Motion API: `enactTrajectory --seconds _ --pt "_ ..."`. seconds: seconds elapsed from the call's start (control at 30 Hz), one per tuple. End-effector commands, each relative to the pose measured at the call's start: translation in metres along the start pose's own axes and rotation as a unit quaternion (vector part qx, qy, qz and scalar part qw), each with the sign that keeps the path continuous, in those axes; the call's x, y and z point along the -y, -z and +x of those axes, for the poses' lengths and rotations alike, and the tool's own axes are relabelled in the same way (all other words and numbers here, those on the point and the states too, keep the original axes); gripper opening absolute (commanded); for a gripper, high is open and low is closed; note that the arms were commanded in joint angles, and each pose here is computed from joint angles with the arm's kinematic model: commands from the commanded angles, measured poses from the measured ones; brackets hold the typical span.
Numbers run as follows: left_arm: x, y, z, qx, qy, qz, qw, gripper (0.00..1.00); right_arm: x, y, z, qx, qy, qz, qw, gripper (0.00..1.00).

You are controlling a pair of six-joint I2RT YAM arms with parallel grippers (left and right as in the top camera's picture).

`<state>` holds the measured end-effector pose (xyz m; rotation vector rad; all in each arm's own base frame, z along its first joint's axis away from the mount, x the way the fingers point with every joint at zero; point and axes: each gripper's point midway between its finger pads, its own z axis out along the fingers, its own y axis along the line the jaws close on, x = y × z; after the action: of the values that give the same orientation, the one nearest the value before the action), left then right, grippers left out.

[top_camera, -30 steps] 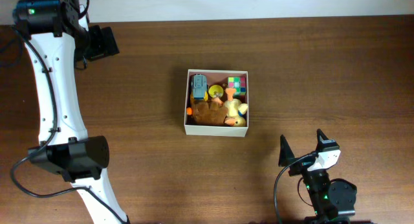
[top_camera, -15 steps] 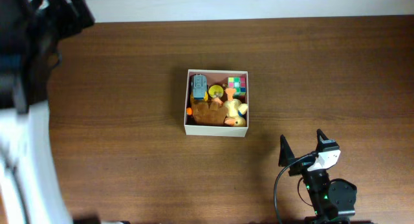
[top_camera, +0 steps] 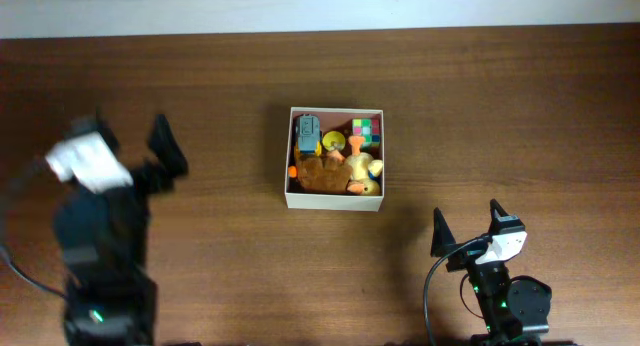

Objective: Pack container

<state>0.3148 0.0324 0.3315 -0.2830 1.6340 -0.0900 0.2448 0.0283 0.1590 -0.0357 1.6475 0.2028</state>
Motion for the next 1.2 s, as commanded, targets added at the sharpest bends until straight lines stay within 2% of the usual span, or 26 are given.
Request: enactTrajectory --seconds 0.0,0.23,0.47,0.7,0.97,1.17 --pt "-0.002 0.022 0.045 0.02 0.003 0.033 0.999 0.99 0.003 0.0 0.002 0.0 -0.002 0.007 1.0 0.99" --pt "-0.014 0.044 0.105 0.038 0.002 0.045 0.998 0.99 0.003 0.0 0.002 0.0 -0.002 0.007 1.0 0.99" --pt "-0.021 0.051 0.134 0.047 -0.002 0.045 0.998 0.99 0.003 0.0 0.002 0.0 -0.002 0.007 1.0 0.99" --pt "-0.025 0.055 0.148 0.055 -0.002 0.046 0.997 0.99 0.003 0.0 0.002 0.0 -0.002 0.007 1.0 0.99" --pt "-0.031 0.056 0.175 0.003 -0.012 0.034 0.999 0.99 0.003 0.0 0.002 0.0 -0.002 0.007 1.0 0.99" --pt "-0.034 0.055 0.177 0.0 -0.041 0.026 0.999 0.99 0.003 0.0 0.002 0.0 -0.002 0.007 1.0 0.99"
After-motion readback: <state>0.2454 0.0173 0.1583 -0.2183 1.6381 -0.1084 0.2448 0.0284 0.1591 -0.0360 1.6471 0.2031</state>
